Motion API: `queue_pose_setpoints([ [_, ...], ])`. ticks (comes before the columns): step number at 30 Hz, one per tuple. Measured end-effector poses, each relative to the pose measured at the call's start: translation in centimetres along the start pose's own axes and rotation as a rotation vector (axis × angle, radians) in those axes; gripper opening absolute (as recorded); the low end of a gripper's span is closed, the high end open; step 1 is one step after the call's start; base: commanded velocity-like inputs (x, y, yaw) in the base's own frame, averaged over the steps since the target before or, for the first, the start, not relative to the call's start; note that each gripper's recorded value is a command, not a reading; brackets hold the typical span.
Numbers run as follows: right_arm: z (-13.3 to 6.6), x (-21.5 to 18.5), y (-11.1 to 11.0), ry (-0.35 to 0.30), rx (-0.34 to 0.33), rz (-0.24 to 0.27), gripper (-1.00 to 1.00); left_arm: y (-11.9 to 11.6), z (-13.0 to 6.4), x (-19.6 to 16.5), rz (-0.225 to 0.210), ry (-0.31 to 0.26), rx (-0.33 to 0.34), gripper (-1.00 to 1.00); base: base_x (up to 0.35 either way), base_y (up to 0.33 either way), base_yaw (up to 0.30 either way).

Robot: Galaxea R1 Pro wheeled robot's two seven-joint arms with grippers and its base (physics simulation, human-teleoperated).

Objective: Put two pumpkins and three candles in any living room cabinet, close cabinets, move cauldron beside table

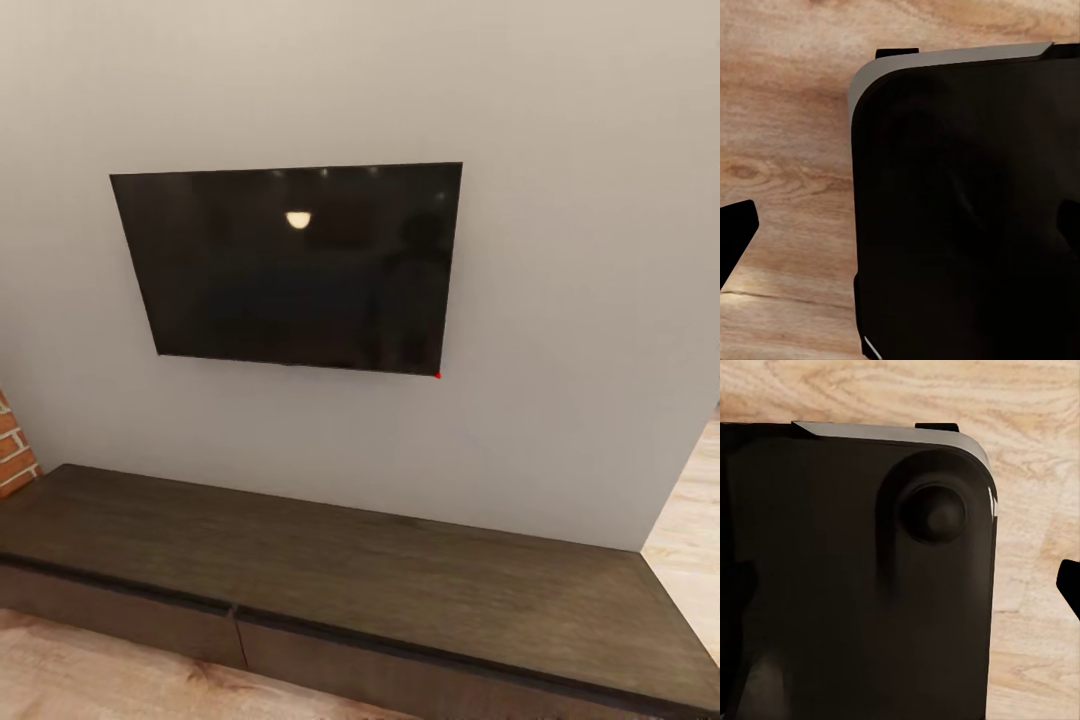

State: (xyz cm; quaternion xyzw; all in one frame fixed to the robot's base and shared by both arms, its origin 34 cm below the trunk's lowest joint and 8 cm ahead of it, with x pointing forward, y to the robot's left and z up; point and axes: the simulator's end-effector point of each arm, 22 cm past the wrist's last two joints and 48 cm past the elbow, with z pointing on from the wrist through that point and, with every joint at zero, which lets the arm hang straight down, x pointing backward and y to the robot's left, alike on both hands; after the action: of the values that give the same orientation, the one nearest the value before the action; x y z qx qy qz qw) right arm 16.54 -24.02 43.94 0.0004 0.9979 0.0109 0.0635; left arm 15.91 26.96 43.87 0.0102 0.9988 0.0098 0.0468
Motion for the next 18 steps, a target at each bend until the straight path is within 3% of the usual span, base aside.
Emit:
queue_pose_setpoints([
  [9, 0.00, 0.00, 0.10, 0.000, -0.001, 0.000, 1.00, -0.13, 0.00, 0.00, 0.000, 0.000, 0.002, 1.00, -0.024, -0.008, 0.000],
  [18, 0.00, -0.08, 0.12, -0.005, -0.002, -0.001, 1.00, -0.20, 0.00, 0.00, 0.001, 0.000, 0.003, 1.00, -0.080, -0.209, 0.000],
])
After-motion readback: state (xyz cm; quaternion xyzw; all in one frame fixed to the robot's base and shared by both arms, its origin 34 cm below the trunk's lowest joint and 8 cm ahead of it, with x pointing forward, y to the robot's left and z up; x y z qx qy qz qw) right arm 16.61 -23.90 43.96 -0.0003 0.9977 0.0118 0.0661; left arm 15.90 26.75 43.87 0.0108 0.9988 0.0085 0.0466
